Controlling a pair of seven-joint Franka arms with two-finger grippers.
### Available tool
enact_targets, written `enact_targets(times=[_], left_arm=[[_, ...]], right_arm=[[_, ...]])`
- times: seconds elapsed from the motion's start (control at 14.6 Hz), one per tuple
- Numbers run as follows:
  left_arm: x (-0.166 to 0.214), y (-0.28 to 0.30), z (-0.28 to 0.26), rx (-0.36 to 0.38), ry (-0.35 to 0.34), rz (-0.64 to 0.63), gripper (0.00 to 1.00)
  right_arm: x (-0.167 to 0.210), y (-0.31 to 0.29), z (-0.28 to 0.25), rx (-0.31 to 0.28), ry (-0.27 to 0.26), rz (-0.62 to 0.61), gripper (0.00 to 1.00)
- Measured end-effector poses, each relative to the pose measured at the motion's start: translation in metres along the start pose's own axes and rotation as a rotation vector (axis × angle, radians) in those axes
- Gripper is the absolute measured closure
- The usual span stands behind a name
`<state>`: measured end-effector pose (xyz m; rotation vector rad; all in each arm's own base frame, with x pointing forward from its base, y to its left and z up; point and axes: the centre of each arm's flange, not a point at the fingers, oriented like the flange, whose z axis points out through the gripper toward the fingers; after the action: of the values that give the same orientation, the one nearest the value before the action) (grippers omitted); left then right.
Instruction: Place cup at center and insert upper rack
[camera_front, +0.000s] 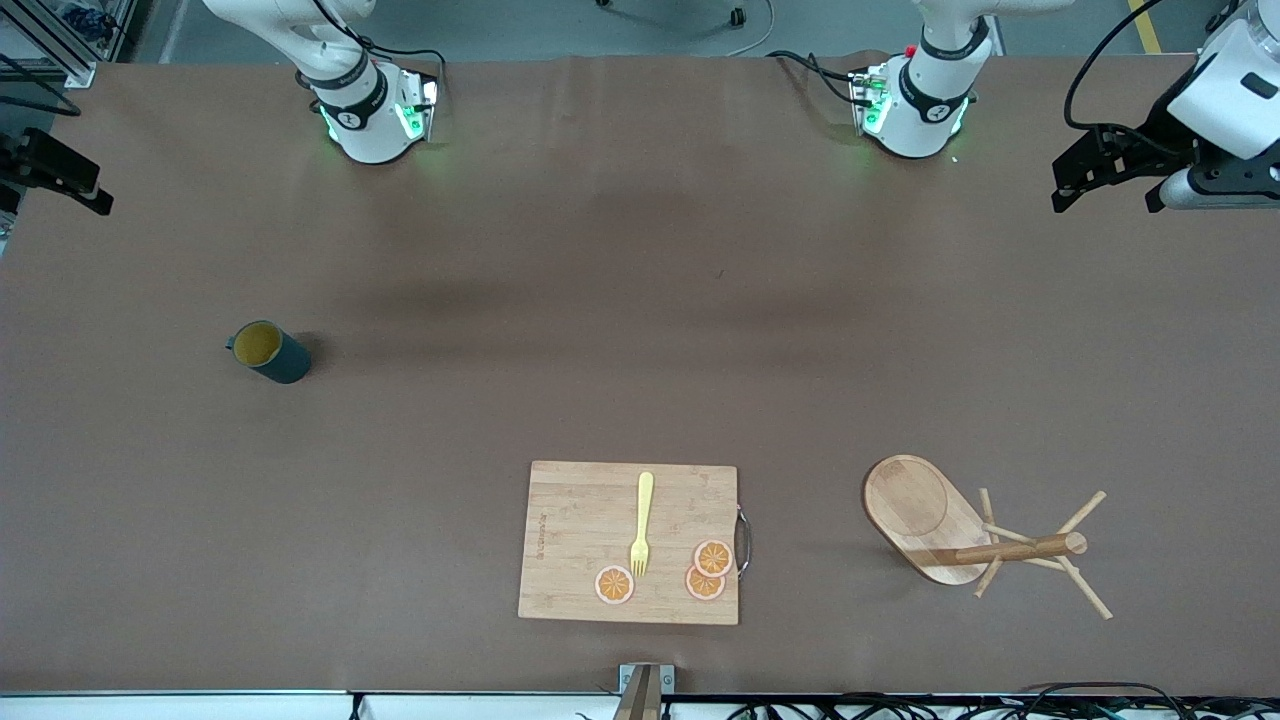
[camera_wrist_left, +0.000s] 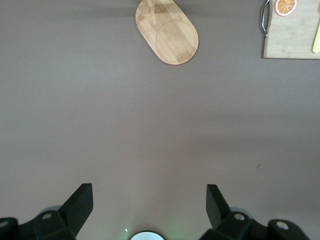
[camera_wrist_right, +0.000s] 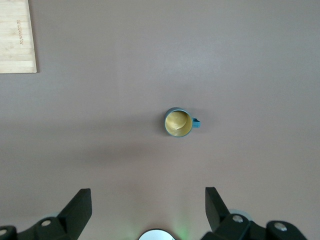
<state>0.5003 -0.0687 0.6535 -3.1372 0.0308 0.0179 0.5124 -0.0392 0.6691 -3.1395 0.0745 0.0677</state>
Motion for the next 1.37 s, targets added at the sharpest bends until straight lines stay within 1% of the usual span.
enact_targets(times=[0.34, 0.96, 1.17, 1.37], left_arm=[[0.005, 0.0, 0.008, 0.001, -0.016, 0.0, 0.0], [0.008, 0.001, 0.012, 0.001, -0.022, 0.0, 0.0], [0.008, 0.001, 0.012, 0.001, -0.023, 0.001, 0.0], [0.008, 0.002, 0.012, 0.001, -0.02, 0.003, 0.0]], right_arm=[[0.019, -0.001, 0.014, -0.003, 0.021, 0.0, 0.0], [0.02, 0.0, 0.015, -0.003, 0.02, 0.0, 0.0], [0.019, -0.001, 0.016, 0.0, 0.007, 0.0, 0.0], [0.016, -0.001, 0.018, 0.034, -0.017, -0.007, 0.0]])
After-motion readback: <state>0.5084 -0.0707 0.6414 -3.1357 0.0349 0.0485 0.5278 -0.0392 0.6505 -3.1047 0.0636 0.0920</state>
